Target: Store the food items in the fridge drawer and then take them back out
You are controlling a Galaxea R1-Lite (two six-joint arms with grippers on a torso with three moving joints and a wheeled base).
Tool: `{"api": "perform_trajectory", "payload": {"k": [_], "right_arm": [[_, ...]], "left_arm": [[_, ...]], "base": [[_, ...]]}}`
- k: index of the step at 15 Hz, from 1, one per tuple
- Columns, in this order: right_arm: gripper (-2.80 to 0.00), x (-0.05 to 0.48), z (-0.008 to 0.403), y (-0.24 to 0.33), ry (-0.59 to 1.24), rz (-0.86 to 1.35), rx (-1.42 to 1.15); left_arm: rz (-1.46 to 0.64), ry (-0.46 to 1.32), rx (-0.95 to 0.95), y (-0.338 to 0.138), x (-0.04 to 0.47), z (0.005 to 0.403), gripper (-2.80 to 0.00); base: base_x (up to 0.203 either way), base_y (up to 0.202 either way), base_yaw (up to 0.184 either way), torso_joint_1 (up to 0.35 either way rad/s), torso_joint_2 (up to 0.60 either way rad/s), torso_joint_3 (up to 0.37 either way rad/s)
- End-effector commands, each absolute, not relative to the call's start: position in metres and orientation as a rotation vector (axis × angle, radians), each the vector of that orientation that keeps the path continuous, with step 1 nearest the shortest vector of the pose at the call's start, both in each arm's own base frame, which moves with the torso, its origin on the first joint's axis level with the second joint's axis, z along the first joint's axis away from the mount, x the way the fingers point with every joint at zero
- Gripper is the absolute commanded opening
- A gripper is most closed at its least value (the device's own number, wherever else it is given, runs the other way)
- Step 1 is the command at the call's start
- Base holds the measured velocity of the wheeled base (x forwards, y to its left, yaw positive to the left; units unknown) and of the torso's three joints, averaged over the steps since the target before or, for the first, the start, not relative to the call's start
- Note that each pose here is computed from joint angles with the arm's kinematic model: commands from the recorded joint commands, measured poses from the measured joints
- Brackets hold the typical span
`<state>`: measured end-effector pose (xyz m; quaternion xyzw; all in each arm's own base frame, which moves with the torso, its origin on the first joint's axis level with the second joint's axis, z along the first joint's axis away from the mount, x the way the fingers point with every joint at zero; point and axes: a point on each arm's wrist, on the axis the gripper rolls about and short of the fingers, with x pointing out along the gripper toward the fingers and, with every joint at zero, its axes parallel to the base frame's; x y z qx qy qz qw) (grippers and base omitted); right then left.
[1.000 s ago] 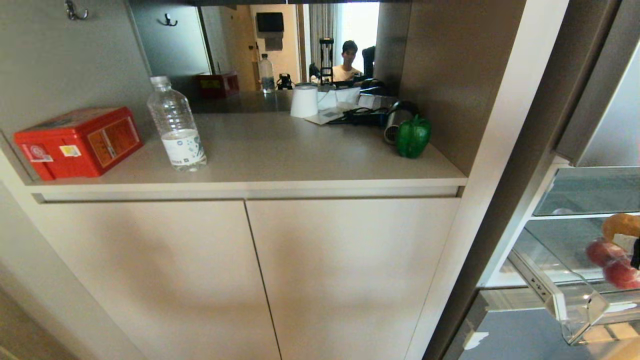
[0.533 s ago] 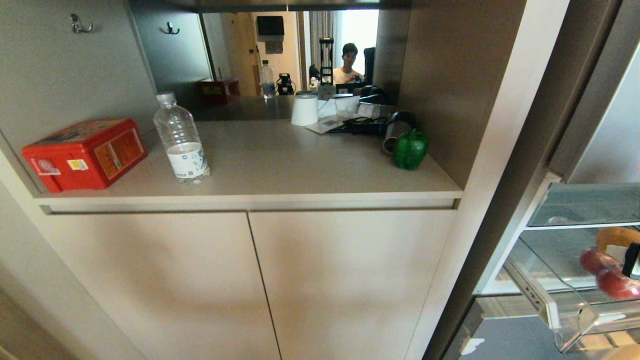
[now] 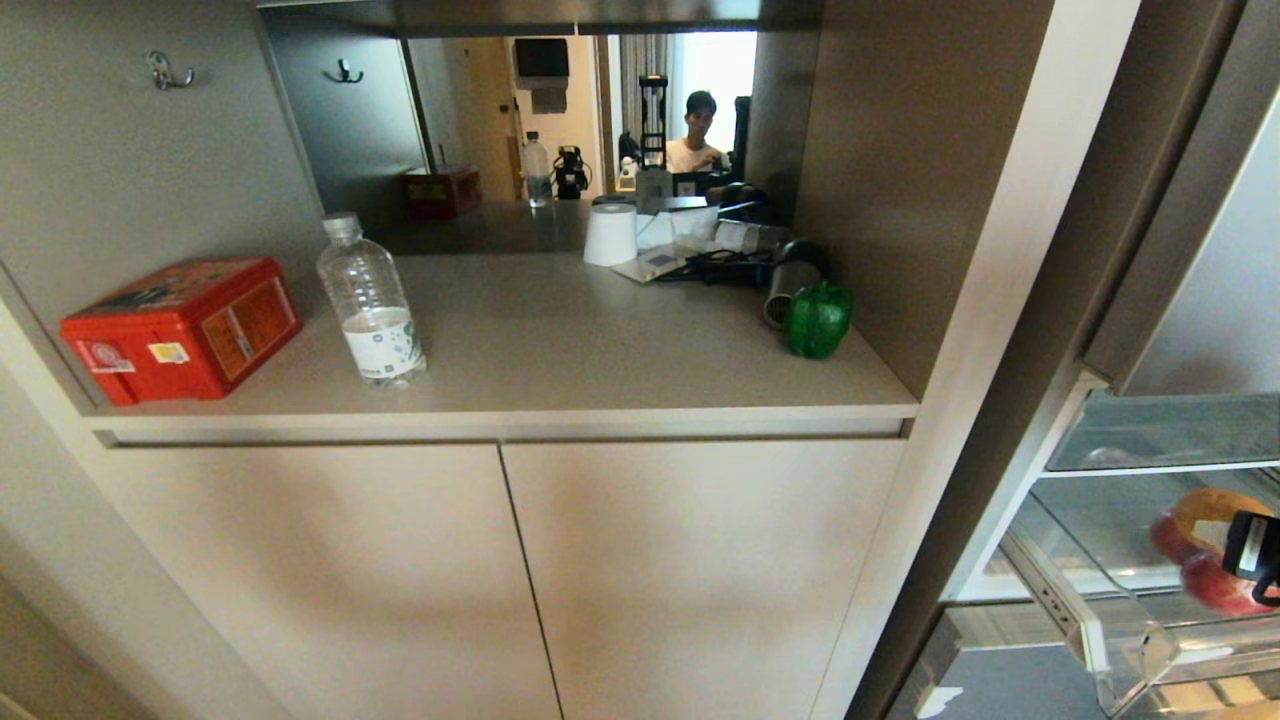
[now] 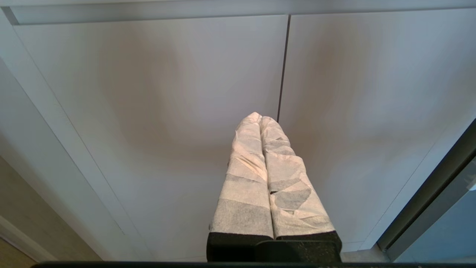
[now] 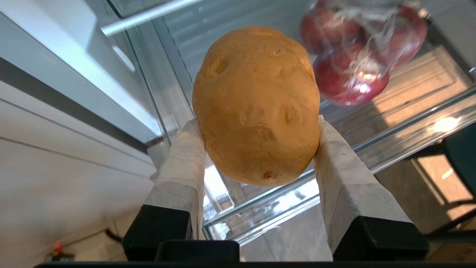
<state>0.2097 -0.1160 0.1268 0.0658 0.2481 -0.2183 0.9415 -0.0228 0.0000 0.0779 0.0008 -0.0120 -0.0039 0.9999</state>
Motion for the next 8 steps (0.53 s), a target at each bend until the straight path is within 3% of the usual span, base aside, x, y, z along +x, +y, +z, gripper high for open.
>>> {"api": "perform_trajectory", "payload": {"k": [1,5,8], "right_arm": [[-2.8,0.216,0.115,-0.12,0.547,-0.444,0.146],[-2.8,0.227,0.101,-0.129,0.567,-0.453,0.153],[-2.8,0.234,0.086,-0.135,0.609,-0.46,0.164]], "left_arm": [[-0.008,-0.014,0.002,0.0,-0.022,0.075,-2.8],[-0.008,-0.014,0.002,0.0,-0.022,0.075,-2.8],[-0.008,-0.014,0.002,0.0,-0.022,0.075,-2.8]], "base": [[0.0,0.0,0.0,0.1,-0.2,-0.111],[0.0,0.0,0.0,0.087,-0.18,-0.098],[0.0,0.0,0.0,-0.001,0.01,0.002]]}}
